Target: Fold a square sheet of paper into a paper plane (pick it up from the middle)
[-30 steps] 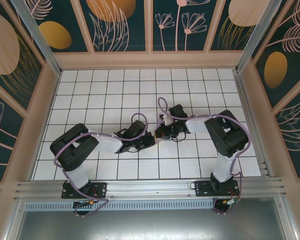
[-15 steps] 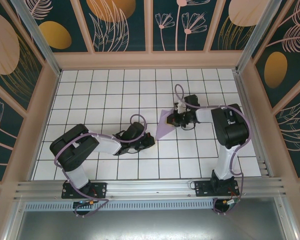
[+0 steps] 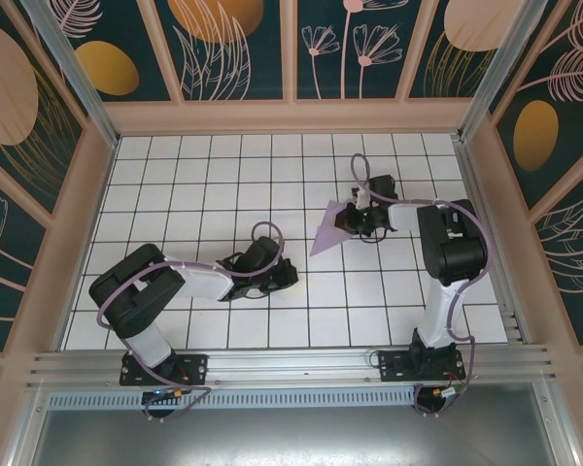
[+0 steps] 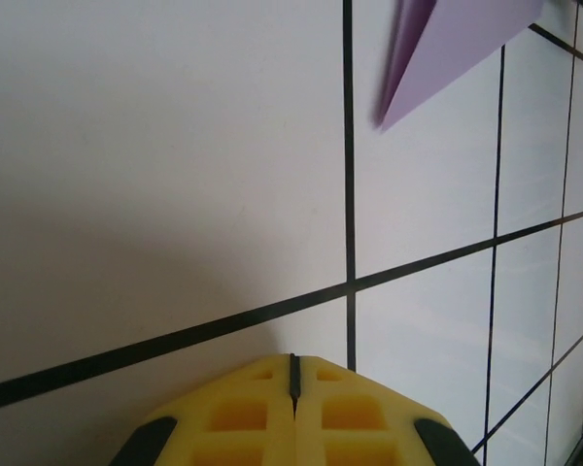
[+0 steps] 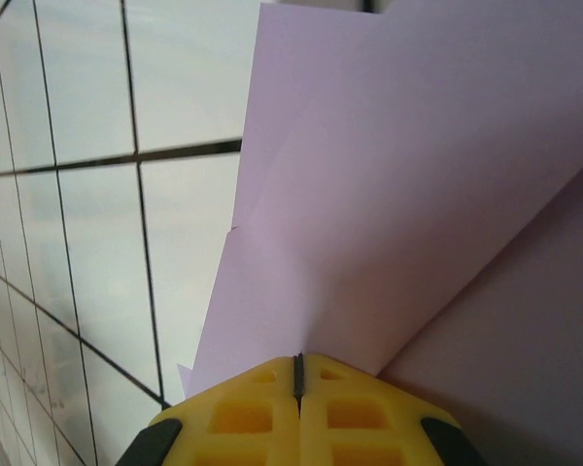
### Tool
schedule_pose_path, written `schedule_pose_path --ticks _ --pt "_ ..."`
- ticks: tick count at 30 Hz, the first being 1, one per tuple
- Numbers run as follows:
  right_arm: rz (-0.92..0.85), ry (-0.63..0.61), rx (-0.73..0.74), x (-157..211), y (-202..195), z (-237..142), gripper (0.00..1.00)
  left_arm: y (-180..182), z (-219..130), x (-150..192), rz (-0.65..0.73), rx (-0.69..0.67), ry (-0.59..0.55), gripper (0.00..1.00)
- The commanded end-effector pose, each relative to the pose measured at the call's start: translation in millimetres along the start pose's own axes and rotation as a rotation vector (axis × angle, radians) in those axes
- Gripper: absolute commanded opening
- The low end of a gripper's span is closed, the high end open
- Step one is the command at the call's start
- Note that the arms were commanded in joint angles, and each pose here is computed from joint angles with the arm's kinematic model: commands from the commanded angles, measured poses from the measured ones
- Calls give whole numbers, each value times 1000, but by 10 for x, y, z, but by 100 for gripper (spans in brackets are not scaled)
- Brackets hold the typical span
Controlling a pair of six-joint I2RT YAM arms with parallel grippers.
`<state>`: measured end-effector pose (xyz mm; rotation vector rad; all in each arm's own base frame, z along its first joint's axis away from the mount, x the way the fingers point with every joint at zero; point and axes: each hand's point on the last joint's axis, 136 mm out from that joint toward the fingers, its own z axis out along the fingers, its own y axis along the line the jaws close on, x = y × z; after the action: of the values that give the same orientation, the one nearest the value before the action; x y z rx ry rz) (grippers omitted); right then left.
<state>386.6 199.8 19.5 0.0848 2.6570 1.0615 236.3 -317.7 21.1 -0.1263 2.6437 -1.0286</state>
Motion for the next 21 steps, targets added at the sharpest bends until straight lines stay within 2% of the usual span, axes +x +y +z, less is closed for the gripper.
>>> schedule_pose_path --ticks 1,7,12,15,21 --pt "-30 65 19 288 31 66 0 -260 -128 -233 69 24 -75 6" --pt "-49 150 7 769 197 157 0 -446 -151 -391 84 67 -135 9" --pt "-86 192 -36 1036 444 148 0 -338 -34 -412 75 10 -130 8" --pt "-114 201 -57 1080 569 134 0 -333 22 -417 75 -3 -121 5" --pt "-132 203 -76 1044 636 145 0 -176 235 -239 51 -19 -31 2"
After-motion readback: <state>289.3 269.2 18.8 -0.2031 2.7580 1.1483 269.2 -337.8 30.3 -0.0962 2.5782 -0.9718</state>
